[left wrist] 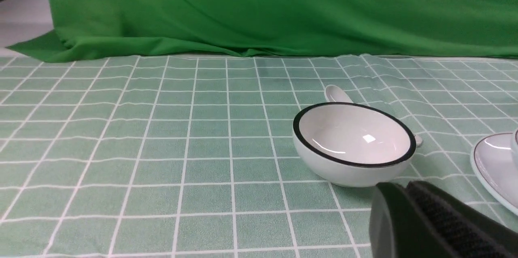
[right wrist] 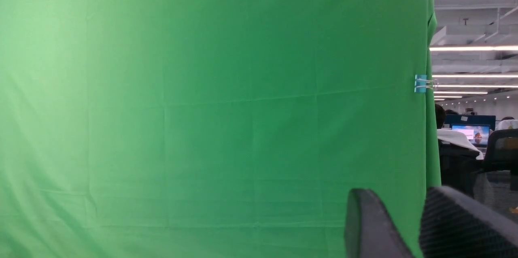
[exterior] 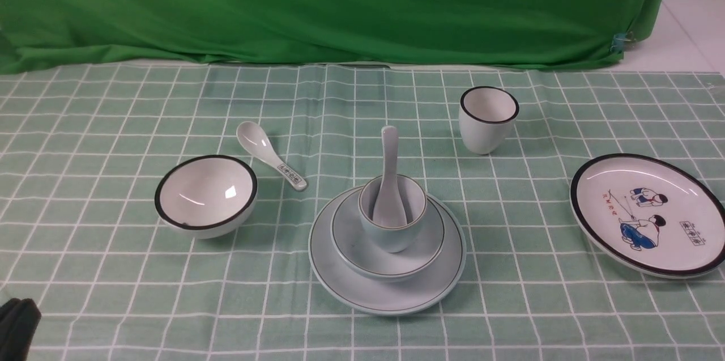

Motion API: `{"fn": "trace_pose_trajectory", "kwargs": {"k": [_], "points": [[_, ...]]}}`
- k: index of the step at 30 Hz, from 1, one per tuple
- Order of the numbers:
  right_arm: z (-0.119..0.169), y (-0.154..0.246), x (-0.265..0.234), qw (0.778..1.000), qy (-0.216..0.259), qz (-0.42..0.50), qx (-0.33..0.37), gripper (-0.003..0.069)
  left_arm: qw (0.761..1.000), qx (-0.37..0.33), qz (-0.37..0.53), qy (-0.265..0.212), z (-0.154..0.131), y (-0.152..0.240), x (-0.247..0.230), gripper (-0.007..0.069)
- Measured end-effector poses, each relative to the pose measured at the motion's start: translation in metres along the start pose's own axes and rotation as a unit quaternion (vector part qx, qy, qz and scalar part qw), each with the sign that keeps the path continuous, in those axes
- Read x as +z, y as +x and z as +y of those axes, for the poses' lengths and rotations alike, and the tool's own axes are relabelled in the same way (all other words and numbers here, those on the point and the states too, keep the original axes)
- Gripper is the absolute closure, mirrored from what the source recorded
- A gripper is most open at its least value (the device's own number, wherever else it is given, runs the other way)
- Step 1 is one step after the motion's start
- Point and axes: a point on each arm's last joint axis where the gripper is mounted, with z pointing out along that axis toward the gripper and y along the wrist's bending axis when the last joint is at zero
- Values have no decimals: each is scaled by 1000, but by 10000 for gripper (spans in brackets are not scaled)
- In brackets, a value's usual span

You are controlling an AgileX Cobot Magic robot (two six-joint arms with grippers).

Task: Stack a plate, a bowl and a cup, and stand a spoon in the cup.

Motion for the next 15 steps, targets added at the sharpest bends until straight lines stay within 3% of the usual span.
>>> {"fn": "trace_pose_trajectory", "kwargs": {"k": [15], "points": [[0, 0, 0, 1000, 0, 0, 0, 418, 999, 15, 28, 1, 0, 5, 0, 614]]}}
